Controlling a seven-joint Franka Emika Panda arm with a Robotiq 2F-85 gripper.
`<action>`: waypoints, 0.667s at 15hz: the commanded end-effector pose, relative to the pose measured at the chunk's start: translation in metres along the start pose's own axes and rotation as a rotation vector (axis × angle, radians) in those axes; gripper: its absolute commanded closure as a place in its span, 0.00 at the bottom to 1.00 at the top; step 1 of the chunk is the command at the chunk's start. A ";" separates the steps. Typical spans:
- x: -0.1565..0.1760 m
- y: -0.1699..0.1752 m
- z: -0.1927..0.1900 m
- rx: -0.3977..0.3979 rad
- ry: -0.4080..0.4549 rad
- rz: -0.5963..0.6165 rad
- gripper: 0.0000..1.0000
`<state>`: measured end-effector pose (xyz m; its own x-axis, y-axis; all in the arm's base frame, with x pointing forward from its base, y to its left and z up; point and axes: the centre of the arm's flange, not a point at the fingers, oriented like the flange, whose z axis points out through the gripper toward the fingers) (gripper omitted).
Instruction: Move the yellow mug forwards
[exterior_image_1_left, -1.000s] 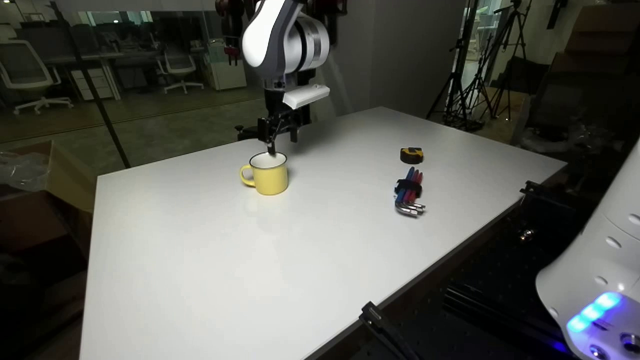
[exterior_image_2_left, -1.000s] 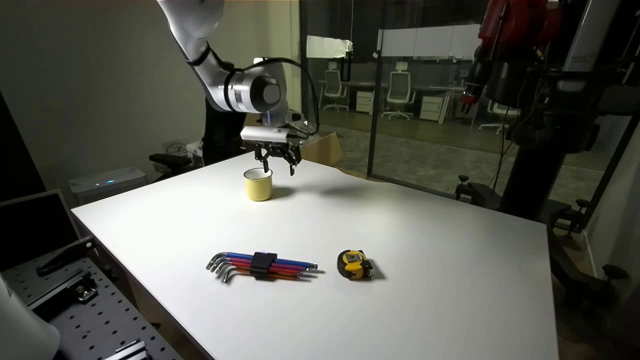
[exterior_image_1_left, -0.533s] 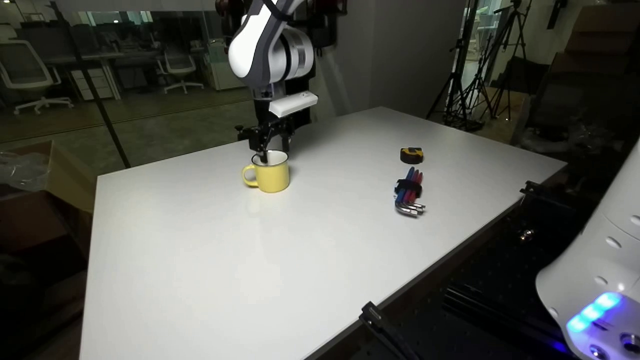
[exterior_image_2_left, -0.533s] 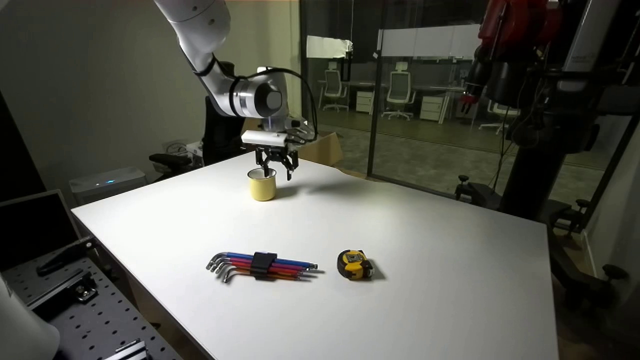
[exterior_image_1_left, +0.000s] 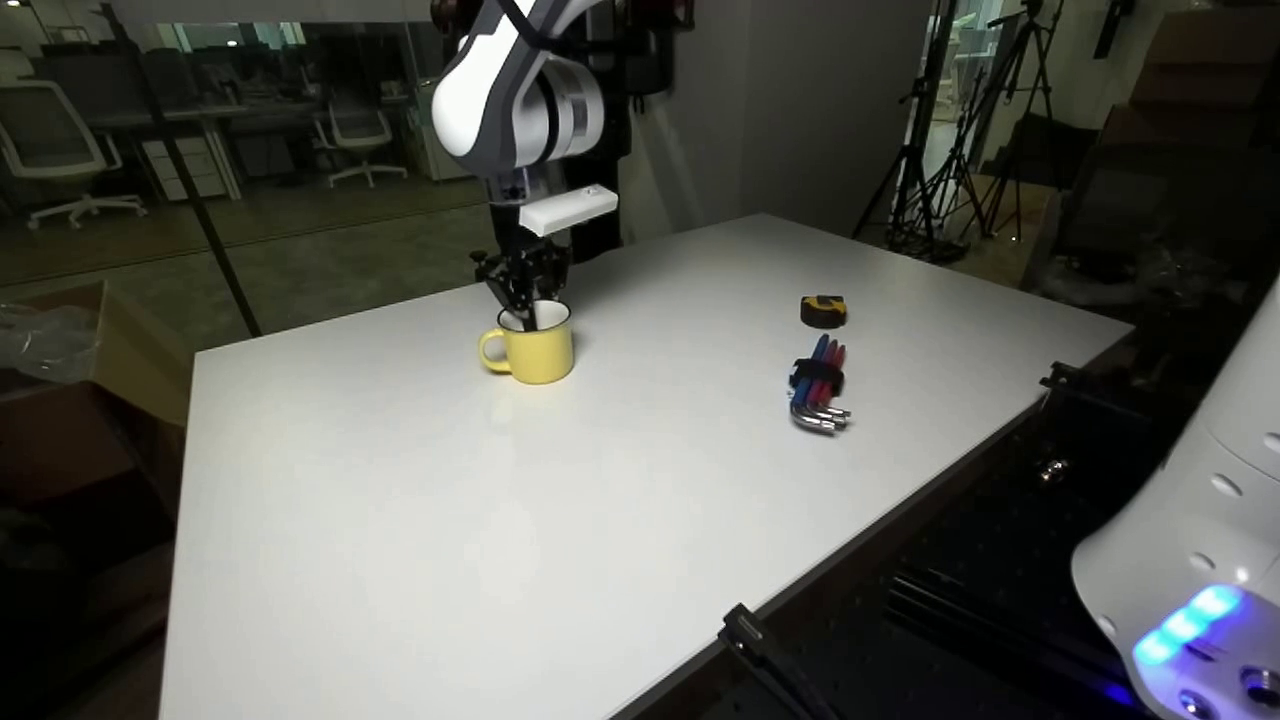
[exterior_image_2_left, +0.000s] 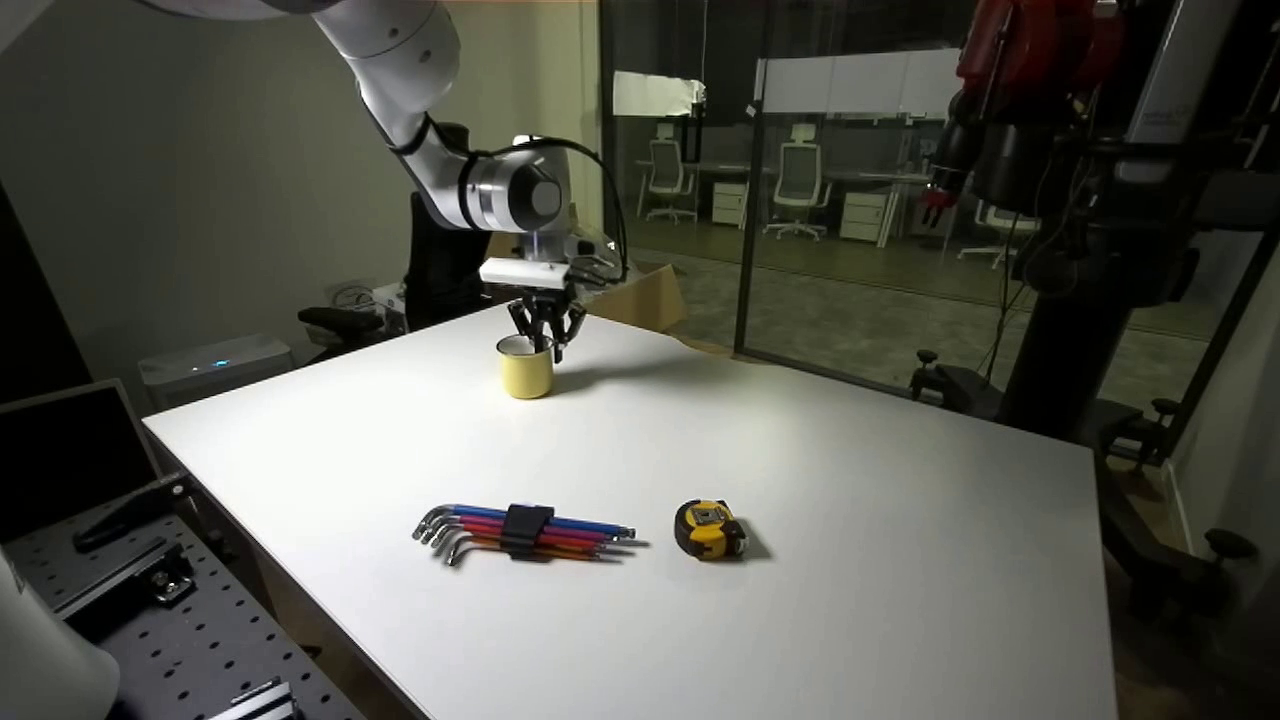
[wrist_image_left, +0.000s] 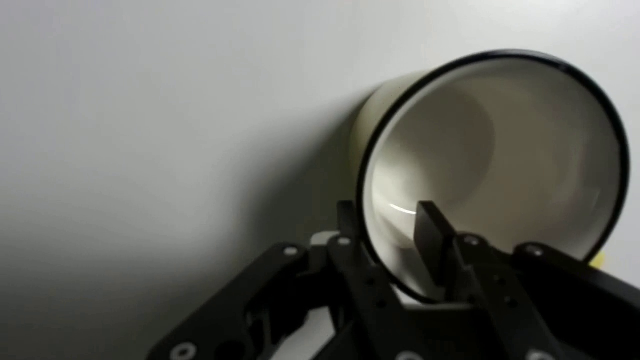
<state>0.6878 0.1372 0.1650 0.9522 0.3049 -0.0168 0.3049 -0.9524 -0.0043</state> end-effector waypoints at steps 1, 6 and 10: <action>0.010 -0.003 -0.007 0.001 -0.009 0.038 0.95; 0.004 -0.004 -0.006 0.015 -0.027 0.048 0.97; -0.001 -0.002 -0.001 0.012 -0.030 0.014 0.90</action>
<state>0.6864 0.1392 0.1663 0.9553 0.2918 -0.0468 0.2913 -0.9565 -0.0161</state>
